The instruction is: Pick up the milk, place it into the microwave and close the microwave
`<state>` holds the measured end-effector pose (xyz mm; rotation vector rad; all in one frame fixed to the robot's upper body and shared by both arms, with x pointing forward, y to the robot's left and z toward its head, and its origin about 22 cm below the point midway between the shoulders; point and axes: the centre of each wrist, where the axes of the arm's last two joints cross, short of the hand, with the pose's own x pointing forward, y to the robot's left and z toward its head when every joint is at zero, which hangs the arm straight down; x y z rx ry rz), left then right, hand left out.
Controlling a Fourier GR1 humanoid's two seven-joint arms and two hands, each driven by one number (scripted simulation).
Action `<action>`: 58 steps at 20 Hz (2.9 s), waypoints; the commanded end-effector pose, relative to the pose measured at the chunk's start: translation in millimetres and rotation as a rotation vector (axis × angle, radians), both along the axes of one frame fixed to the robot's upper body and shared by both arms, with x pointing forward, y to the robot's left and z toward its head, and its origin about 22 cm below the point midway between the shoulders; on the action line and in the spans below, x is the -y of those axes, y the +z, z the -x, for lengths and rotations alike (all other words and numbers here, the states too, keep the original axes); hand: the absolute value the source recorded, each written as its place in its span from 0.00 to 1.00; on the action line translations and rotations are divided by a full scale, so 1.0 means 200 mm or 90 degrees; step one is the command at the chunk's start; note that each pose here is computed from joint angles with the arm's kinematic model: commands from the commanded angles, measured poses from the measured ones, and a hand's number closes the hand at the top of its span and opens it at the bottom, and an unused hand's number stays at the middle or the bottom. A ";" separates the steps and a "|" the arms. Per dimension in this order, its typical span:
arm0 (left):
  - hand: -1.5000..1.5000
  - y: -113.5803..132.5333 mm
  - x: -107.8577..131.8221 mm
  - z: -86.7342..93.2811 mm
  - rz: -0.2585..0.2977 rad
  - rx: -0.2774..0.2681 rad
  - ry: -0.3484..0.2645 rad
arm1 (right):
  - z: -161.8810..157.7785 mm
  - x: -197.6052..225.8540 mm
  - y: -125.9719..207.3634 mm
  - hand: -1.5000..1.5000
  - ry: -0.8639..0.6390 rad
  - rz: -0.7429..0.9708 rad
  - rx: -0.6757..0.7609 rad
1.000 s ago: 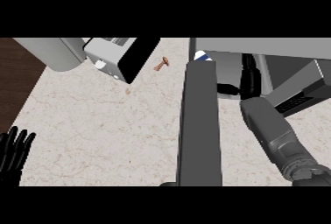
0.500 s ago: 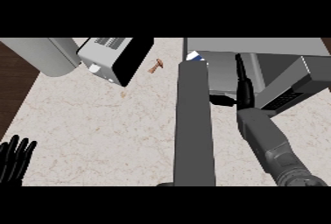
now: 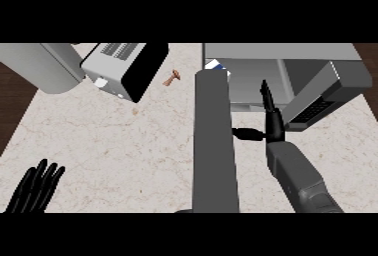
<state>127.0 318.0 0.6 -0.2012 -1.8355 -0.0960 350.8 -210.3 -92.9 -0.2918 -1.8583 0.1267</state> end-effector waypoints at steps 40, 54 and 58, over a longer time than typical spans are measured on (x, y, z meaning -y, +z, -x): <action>1.00 -0.06 1.23 -0.74 -0.282 0.048 -0.330 | 0.91 0.63 0.27 0.00 0.047 -0.150 0.112; 0.00 -0.13 1.53 -0.72 -0.341 -0.066 -0.362 | 0.76 0.61 0.57 0.00 0.199 -0.184 0.145; 0.00 -0.01 1.57 -0.78 -0.265 -0.027 -0.326 | 0.74 0.59 0.64 0.00 0.252 -0.185 0.163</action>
